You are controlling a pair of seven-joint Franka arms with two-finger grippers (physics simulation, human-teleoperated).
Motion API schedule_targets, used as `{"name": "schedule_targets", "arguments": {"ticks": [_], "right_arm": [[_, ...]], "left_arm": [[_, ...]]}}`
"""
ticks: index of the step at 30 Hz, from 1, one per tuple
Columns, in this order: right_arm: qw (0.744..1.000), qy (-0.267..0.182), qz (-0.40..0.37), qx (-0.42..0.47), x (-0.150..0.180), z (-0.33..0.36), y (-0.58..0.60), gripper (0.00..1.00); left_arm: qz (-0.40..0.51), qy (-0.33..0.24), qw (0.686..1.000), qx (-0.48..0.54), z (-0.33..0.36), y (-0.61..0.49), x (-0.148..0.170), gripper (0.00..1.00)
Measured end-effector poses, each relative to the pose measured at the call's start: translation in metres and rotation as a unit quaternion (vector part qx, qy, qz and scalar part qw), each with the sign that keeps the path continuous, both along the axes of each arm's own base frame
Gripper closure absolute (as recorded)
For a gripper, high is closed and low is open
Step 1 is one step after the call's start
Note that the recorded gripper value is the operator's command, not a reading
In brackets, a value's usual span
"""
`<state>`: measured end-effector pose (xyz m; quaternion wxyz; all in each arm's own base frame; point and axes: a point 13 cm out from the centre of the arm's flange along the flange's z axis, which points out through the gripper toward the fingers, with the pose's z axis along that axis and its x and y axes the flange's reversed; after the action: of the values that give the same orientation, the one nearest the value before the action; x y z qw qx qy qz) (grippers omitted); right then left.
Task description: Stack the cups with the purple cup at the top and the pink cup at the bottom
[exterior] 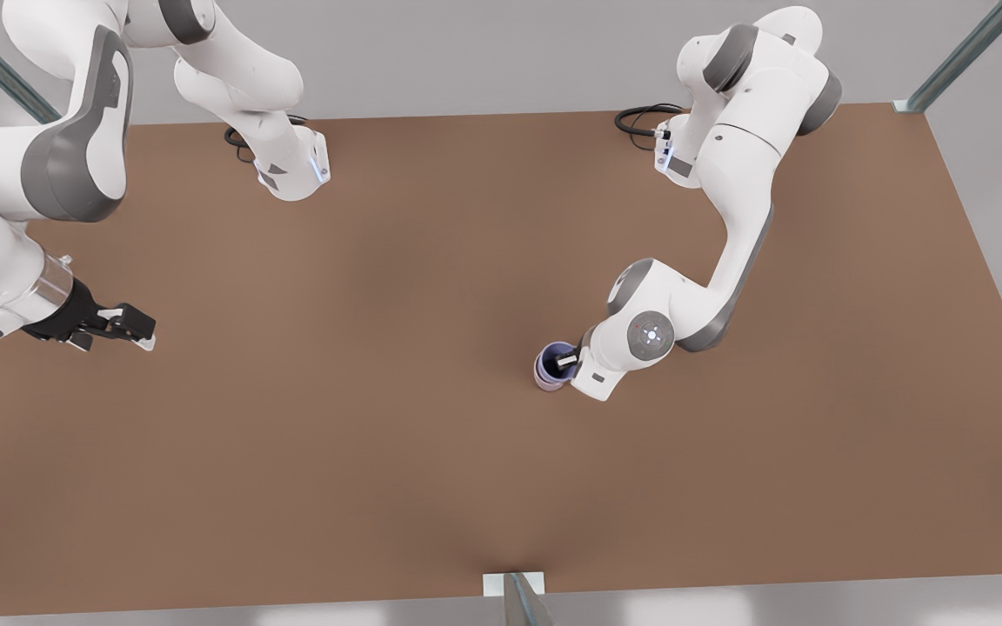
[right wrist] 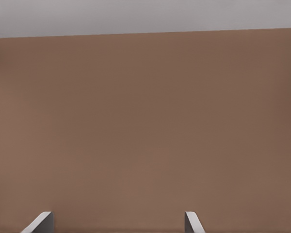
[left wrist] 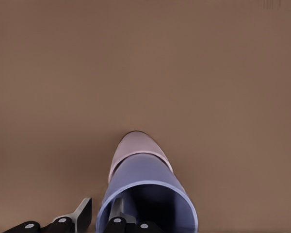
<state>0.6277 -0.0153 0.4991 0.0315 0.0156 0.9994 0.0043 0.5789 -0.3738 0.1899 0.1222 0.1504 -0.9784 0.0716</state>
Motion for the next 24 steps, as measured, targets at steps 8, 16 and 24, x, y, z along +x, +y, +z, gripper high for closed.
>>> {"name": "schedule_targets", "arguments": {"ticks": [8,16,24], "right_arm": [[1.000,0.000,0.006,0.003,0.000,0.000,-0.001,0.00],[1.000,-0.001,0.011,-0.001,0.000,0.001,-0.003,0.00],[1.000,0.000,0.014,0.001,0.000,0.000,-0.002,0.00]], "left_arm": [[0.009,0.001,1.000,0.002,0.000,0.001,0.001,0.60],[0.016,-0.008,1.000,-0.002,0.012,0.000,0.007,0.00],[0.019,-0.029,0.999,-0.006,0.043,-0.001,0.024,0.00]]}}
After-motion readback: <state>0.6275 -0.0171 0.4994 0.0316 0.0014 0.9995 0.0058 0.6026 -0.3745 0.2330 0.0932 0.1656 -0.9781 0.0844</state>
